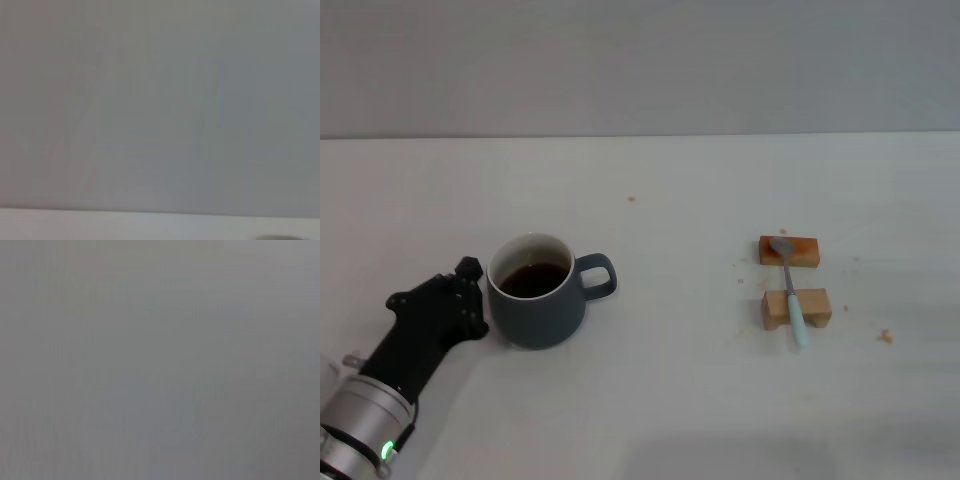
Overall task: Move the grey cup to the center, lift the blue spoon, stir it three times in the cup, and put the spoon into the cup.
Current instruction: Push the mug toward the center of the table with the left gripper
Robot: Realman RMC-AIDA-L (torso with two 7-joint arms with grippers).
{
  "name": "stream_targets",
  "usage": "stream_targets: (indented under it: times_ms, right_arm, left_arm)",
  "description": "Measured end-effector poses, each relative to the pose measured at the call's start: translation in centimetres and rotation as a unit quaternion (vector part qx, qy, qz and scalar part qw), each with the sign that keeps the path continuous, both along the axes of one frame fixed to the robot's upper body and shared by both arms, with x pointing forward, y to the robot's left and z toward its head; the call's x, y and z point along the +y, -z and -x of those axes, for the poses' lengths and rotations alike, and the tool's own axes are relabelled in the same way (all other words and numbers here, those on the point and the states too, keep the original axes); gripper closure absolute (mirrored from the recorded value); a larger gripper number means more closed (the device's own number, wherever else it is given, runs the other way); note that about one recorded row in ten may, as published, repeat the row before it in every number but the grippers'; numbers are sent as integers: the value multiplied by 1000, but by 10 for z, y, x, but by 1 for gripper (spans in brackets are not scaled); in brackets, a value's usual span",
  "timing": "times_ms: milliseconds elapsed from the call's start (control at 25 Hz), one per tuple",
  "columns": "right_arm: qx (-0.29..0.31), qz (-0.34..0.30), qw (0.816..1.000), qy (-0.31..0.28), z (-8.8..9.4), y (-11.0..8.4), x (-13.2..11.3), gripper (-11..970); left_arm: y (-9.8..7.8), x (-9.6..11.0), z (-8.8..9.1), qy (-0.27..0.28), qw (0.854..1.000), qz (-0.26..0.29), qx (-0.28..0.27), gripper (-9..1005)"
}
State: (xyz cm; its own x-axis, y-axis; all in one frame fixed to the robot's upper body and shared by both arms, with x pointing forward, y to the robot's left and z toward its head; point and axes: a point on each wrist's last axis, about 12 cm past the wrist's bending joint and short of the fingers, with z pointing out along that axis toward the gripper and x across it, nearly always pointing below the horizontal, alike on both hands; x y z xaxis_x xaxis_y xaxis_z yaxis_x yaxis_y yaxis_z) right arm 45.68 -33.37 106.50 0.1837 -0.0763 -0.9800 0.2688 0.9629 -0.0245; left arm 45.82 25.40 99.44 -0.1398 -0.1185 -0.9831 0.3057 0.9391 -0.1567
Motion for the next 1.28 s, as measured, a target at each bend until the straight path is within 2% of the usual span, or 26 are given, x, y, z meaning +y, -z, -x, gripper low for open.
stream_targets:
  times_ms: [120, 160, 240, 320, 400, 520, 560, 800, 880, 1280]
  right_arm:
    - [-1, 1, 1000, 0, 0, -1, 0, 119]
    - [-1, 2, 1000, 0, 0, -1, 0, 119]
    - [-3, 3, 1000, 0, 1, -2, 0, 119]
    - [-4, 3, 1000, 1, 1, -3, 0, 119]
    - [-6, 4, 1000, 1, 3, -4, 0, 119]
    - [-7, 5, 1000, 1, 5, -5, -1, 119]
    - [-7, 6, 1000, 2, 6, -5, -1, 119]
    - [-7, 5, 1000, 5, 7, -6, -2, 119]
    - [-7, 5, 1000, 5, 8, -6, -2, 119]
    - [-7, 5, 1000, 6, 9, -6, -2, 119]
  left_arm:
    - [-1, 3, -3, -7, 1000, 0, -2, 998]
    - [-4, 13, -12, -27, 1000, -2, -4, 998]
    - [-5, 22, -19, -41, 999, -8, -4, 998]
    - [-5, 23, -21, -43, 999, -11, -3, 998]
    - [-3, 31, -35, -47, 998, -34, 2, 998]
    - [-3, 31, -36, -47, 998, -36, 3, 998]
    - [-3, 30, -43, -43, 998, -44, 5, 998]
    - [-5, 20, -48, -22, 999, -47, 2, 998]
    - [-4, 13, -47, -2, 999, -49, 2, 998]
    - [-4, -2, -42, 30, 999, -43, 1, 998]
